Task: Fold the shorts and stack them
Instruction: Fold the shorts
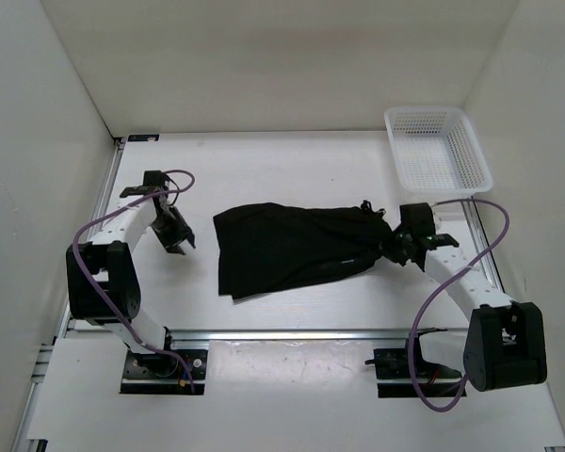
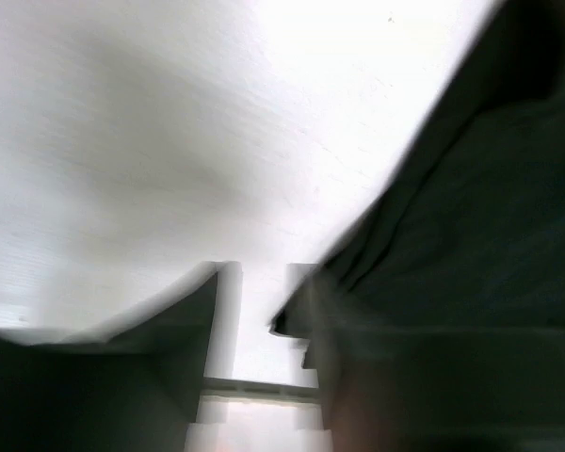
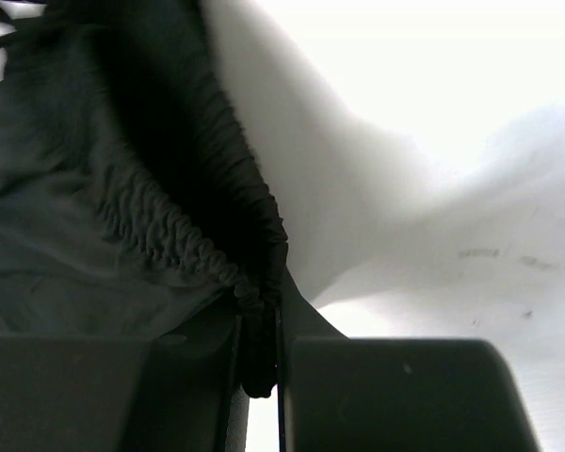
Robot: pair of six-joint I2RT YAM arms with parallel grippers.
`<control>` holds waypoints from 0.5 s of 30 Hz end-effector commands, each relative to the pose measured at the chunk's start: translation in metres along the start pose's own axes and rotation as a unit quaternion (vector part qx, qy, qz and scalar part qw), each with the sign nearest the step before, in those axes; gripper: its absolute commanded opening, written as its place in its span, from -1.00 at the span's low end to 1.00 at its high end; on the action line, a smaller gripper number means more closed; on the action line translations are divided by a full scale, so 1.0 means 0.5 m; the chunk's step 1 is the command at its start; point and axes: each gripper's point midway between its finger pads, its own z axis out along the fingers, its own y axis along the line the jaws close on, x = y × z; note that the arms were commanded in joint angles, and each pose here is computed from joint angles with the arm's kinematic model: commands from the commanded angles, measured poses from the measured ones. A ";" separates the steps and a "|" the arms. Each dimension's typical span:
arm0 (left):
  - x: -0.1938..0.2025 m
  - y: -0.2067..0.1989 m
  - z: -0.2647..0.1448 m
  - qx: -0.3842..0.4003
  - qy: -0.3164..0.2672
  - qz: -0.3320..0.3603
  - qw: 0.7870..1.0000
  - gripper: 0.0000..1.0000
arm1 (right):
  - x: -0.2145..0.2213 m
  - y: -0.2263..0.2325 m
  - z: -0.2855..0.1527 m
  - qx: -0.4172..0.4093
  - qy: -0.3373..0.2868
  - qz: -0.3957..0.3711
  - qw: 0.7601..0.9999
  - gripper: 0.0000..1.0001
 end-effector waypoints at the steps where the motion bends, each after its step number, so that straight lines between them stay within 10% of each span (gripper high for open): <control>1: 0.025 -0.040 0.018 0.037 0.012 0.026 0.999 -0.46 | -0.082 0.017 -0.042 0.019 -0.073 -0.057 0.995 -1.00; 3: 0.057 -0.052 0.049 0.034 0.045 0.036 0.998 -0.79 | -0.100 0.019 -0.044 0.031 -0.083 -0.069 0.994 -1.00; 15: 0.071 -0.154 0.132 0.030 0.081 0.080 0.993 -0.79 | -0.154 0.080 -0.056 0.025 -0.102 -0.120 0.987 -1.00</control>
